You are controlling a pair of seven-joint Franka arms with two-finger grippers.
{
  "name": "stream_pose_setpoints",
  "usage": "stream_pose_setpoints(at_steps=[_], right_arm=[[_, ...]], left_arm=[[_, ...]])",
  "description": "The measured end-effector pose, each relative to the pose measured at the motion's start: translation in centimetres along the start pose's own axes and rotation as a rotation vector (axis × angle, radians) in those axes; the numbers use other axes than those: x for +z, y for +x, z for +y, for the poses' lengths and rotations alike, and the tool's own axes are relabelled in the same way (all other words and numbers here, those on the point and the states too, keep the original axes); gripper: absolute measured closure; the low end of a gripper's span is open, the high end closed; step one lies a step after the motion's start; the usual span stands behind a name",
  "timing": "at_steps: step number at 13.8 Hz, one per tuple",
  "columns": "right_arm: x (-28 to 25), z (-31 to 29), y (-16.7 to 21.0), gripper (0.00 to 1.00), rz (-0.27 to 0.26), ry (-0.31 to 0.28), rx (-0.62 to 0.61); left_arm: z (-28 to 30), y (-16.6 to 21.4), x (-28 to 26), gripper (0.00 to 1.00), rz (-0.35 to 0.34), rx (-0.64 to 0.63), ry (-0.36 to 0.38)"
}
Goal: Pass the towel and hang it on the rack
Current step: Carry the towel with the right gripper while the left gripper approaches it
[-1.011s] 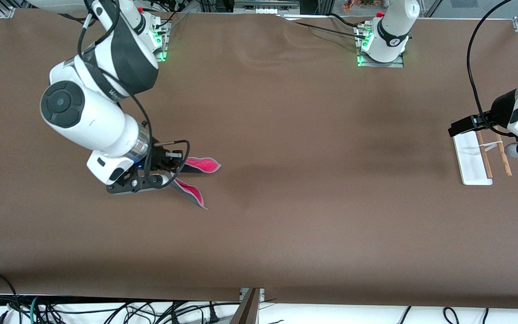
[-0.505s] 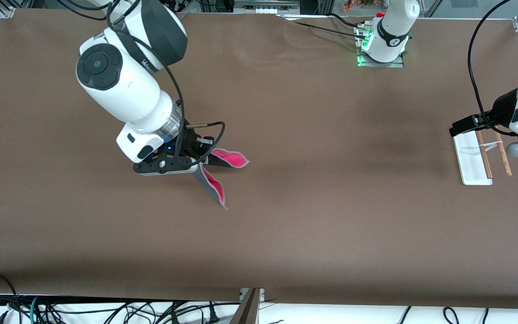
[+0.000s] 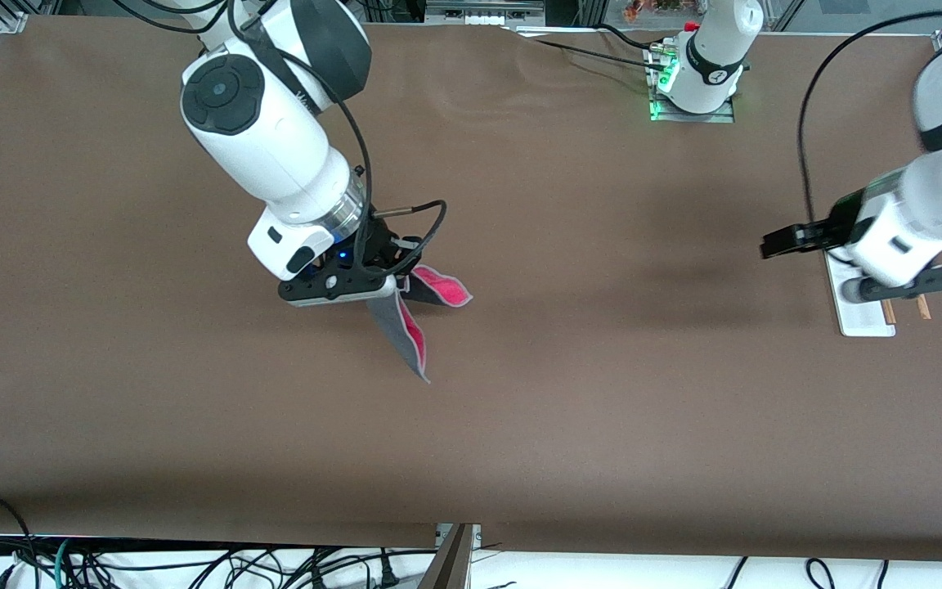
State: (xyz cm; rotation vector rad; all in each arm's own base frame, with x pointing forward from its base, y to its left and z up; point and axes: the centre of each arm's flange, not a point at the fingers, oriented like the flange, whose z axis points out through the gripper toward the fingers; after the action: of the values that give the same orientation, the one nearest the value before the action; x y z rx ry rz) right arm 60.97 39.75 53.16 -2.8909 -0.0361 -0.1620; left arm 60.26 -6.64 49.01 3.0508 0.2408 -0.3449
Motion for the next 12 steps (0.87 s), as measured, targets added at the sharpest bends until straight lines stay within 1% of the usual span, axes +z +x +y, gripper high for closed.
stream_pose_setpoints(at_steps=[1, 2, 4, 6, 7, 9, 12], right_arm=[[0.1, -0.6, -0.2, 0.98, 0.007, 0.007, 0.014], [0.1, -1.2, -0.5, 0.98, 0.013, 0.015, 0.029], [0.2, -2.1, -1.0, 0.98, 0.017, 0.022, 0.043], [0.2, -2.3, -1.1, 0.98, 0.018, 0.024, 0.046], [0.2, -2.4, -1.0, 0.98, 0.022, 0.027, 0.045], [0.1, -2.5, -1.0, 0.98, 0.029, 0.033, 0.044], [0.0, -2.8, -1.0, 0.98, 0.039, 0.041, 0.043]], left_arm=[[1.1, 0.4, 1.7, 0.00, -0.019, 0.016, -0.001], [2.2, 0.7, 2.9, 0.00, -0.031, 0.042, -0.023], [4.8, 0.6, 4.3, 0.00, -0.042, 0.131, -0.103], [7.4, 0.0, 5.6, 0.00, -0.030, 0.263, -0.170], [8.8, -0.4, 6.4, 0.00, -0.023, 0.309, -0.208], [11.6, -1.1, 8.5, 0.00, 0.004, 0.358, -0.290], [15.3, -2.1, 11.2, 0.00, 0.055, 0.431, -0.383]])
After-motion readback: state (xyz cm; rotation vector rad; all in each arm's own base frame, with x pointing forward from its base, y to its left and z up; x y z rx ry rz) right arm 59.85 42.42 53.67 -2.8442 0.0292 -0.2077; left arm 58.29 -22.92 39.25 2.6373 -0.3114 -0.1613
